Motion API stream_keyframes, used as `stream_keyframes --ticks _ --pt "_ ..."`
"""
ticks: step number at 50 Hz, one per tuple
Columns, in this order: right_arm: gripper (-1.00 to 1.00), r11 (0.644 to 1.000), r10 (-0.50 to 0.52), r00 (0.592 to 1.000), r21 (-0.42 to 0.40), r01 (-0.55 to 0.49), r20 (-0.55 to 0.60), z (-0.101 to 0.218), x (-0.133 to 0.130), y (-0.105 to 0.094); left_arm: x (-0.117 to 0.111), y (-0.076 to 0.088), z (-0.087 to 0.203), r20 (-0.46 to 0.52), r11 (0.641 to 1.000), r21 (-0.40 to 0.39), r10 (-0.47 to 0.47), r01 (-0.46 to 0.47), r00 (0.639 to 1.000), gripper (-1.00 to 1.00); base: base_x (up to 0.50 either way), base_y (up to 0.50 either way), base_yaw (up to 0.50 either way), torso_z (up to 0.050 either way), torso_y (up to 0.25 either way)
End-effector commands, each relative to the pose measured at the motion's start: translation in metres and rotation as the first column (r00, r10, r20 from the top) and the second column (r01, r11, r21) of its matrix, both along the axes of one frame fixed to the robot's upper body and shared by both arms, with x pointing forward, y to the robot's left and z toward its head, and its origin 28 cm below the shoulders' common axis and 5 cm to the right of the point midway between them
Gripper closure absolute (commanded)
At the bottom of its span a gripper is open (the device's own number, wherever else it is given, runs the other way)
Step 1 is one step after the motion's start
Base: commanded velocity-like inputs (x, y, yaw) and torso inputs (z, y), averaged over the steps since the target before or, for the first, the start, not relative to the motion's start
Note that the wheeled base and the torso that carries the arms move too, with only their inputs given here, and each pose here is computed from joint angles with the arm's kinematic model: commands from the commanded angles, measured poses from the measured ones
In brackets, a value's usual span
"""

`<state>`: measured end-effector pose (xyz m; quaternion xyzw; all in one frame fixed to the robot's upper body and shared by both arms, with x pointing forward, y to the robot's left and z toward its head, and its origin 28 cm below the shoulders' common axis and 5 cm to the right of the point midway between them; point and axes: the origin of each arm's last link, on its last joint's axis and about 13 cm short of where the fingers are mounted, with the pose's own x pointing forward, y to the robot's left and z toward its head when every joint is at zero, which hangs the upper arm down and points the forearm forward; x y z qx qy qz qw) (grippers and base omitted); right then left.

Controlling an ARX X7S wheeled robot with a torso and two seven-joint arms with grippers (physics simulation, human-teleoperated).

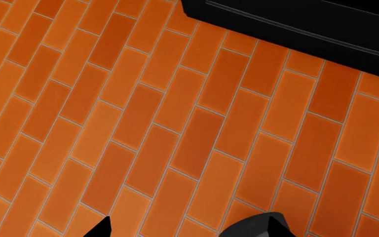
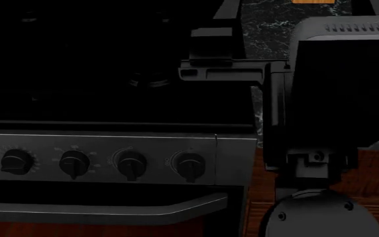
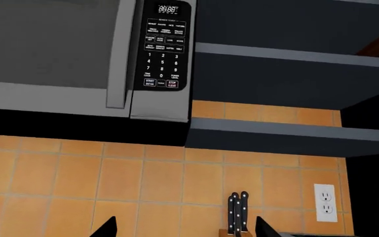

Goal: Press the stop button on the microwave

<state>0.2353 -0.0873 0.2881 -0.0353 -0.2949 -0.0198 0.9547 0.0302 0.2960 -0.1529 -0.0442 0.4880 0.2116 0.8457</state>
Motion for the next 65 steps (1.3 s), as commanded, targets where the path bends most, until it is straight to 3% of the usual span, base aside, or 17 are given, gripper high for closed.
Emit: stream_keyframes --ticks 1,2,3,4,12,41,54,65 --pt "-1.00 0.999 -0.017 0.994 -0.027 0.020 0.111 0.108 0.039 0.011 -0.004 -0.001 -0.001 -0.014 1.000 -0.009 0.007 -0.007 1.000 -1.00 0.00 0.00 0.00 0.000 0.000" --pt "-1.00 0.999 -0.040 0.999 -0.025 0.041 0.035 0.118 0.056 0.009 -0.004 -0.001 -0.001 -0.014 1.000 -0.009 0.007 -0.007 1.000 -1.00 0.00 0.00 0.00 0.000 0.000" --pt "-1.00 0.998 -0.064 0.991 -0.028 0.061 -0.117 0.107 0.080 0.006 -0.004 -0.001 -0.001 -0.014 1.000 -0.009 0.007 -0.007 1.000 -1.00 0.00 0.00 0.00 0.000 0.000" --pt "-1.00 0.998 -0.067 0.988 -0.030 0.063 -0.138 0.106 0.083 0.006 -0.004 -0.001 -0.001 -0.014 1.000 -0.009 0.007 -0.007 1.000 -1.00 0.00 0.00 0.00 0.000 0.000" --pt "-1.00 0.997 -0.076 0.988 -0.035 0.072 -0.133 0.111 0.083 0.007 -0.004 -0.001 -0.001 -0.014 1.000 -0.009 0.007 -0.007 1.000 -1.00 0.00 0.00 0.00 0.000 0.000" --pt "-1.00 0.995 -0.093 0.989 -0.036 0.089 -0.115 0.184 0.083 0.021 -0.004 -0.001 -0.001 -0.014 1.000 -0.009 0.007 -0.007 1.000 -1.00 0.00 0.00 0.00 0.000 0.000" --pt "-1.00 0.994 -0.104 0.989 0.010 0.106 -0.101 0.193 0.085 0.020 -0.004 -0.001 -0.001 -0.014 1.000 -0.009 0.007 -0.007 1.000 -1.00 0.00 0.00 0.00 0.050 0.077" --pt "-1.00 0.995 -0.098 0.989 -0.005 0.098 -0.115 0.194 0.086 0.022 -0.004 -0.001 -0.001 -0.014 1.000 -0.009 0.007 -0.007 1.000 -1.00 0.00 0.00 0.00 0.050 0.082"
